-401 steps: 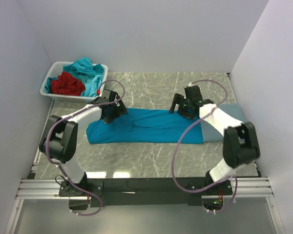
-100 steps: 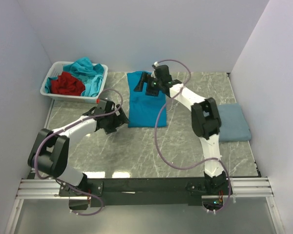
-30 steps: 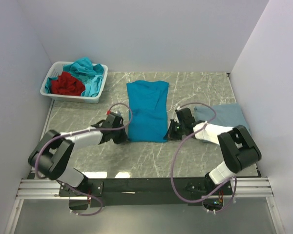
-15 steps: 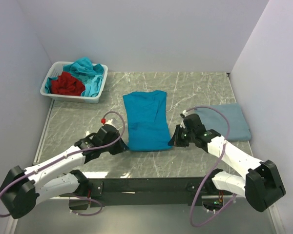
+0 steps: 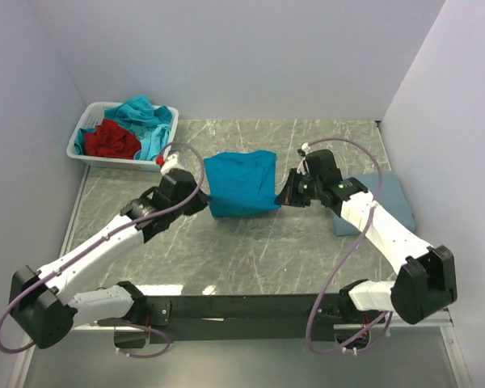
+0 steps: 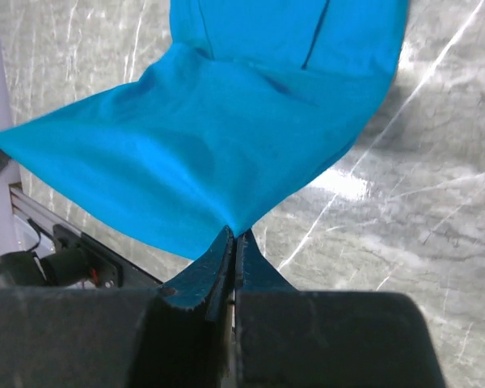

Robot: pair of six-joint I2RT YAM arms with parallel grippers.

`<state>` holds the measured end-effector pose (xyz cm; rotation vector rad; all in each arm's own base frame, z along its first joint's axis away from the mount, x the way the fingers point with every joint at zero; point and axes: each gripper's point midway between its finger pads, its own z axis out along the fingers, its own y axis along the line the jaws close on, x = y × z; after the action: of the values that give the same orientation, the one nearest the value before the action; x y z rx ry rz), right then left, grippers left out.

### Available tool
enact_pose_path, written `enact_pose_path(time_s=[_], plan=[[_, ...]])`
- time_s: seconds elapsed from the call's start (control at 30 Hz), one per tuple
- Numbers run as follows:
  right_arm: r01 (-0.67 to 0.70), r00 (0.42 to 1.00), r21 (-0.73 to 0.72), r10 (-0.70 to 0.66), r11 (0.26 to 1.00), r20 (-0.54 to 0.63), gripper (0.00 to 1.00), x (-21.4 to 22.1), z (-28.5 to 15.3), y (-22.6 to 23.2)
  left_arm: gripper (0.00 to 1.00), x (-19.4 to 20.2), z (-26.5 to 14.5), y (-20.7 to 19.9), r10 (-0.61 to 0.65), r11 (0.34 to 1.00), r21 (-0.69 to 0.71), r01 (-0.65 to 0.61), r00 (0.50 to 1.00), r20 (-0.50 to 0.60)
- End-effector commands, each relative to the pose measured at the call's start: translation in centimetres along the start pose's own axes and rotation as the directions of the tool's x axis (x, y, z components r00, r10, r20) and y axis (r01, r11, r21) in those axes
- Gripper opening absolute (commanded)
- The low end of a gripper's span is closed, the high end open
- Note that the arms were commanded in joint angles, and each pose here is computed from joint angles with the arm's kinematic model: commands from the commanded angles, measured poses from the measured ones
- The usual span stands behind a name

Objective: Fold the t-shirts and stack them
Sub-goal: Fold the tshirt

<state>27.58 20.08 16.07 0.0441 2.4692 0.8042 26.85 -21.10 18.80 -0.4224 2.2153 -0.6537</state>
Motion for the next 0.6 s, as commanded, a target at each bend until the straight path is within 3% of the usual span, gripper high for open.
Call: enact_pose_path(time_s=[0.0,0.57], plan=[[0.02,1.0,-0.037,-0.019,0.999,0.021,0.0,-2.7,-0.7,1.2,0.01,-4.1,0.8,-1.1,0.013,1.0,0.001,-0.013,0.996,0.086],[-0.04,0.999,-0.102,0.037,0.994,-0.025,0.0,-9.3,1.9,1.1,0.01,-12.7,6.5,-1.4,0.012,0.998,-0.069,-0.001,0.988,0.155]])
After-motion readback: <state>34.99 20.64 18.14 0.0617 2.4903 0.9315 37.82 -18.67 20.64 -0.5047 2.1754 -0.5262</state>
